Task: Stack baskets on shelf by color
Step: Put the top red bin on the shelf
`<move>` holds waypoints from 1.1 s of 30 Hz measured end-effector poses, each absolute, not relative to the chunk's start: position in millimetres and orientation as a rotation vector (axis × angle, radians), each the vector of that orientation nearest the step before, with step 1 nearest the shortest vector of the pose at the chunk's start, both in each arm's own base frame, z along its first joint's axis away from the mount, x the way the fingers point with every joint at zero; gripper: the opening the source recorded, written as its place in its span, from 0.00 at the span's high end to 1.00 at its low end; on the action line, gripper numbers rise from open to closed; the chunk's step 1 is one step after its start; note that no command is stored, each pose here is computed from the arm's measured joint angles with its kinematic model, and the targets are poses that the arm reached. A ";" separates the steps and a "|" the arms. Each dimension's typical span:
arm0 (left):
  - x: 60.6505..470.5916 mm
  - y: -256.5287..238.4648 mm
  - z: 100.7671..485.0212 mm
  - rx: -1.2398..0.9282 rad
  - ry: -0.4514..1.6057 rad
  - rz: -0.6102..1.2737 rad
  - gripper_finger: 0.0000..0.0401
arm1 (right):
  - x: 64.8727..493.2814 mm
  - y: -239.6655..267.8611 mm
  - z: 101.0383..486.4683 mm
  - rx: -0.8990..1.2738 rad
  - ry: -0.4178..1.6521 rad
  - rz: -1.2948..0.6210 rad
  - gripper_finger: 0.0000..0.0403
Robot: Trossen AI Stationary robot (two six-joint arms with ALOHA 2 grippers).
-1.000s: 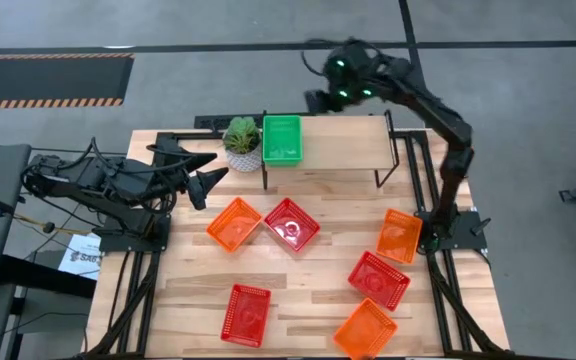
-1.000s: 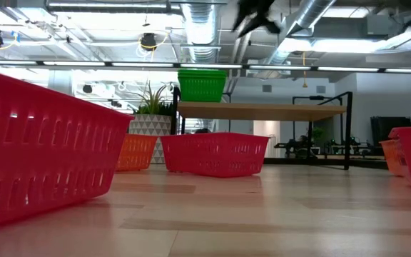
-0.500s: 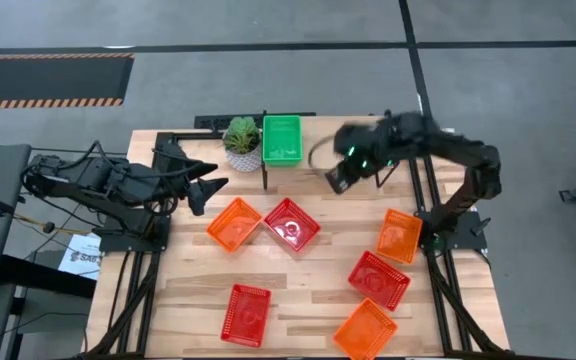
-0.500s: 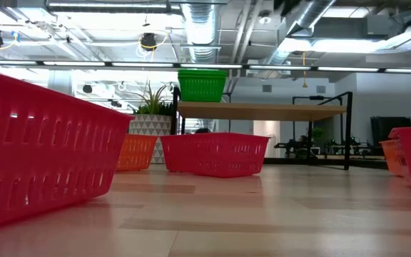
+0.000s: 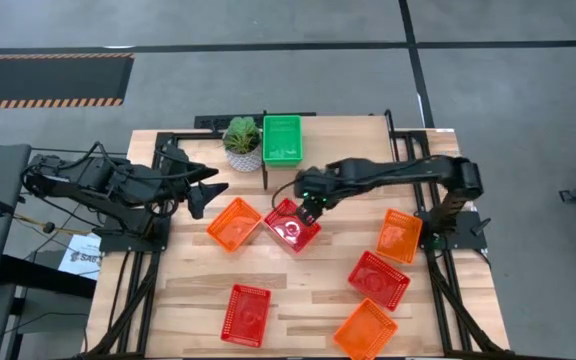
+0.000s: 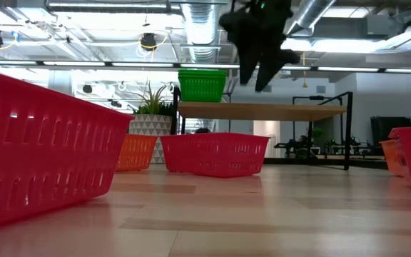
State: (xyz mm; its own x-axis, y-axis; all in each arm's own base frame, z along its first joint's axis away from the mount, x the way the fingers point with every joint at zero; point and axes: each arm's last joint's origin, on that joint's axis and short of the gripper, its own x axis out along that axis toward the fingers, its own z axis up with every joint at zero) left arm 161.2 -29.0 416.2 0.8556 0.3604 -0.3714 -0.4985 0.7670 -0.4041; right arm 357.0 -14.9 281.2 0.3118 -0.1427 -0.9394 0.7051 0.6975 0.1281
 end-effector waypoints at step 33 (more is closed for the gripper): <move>158.0 -27.9 410.9 -0.506 0.328 0.508 0.32 | 397.9 -39.6 197.4 0.488 1.314 -0.496 0.60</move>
State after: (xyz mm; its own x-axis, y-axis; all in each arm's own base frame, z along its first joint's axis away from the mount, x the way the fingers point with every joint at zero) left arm 158.0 -27.9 410.9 0.8264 0.3783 -0.4171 -0.5359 0.7559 -0.3762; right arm 397.9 -39.6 197.4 0.1825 -0.0669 -0.9809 0.5983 0.7992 0.0568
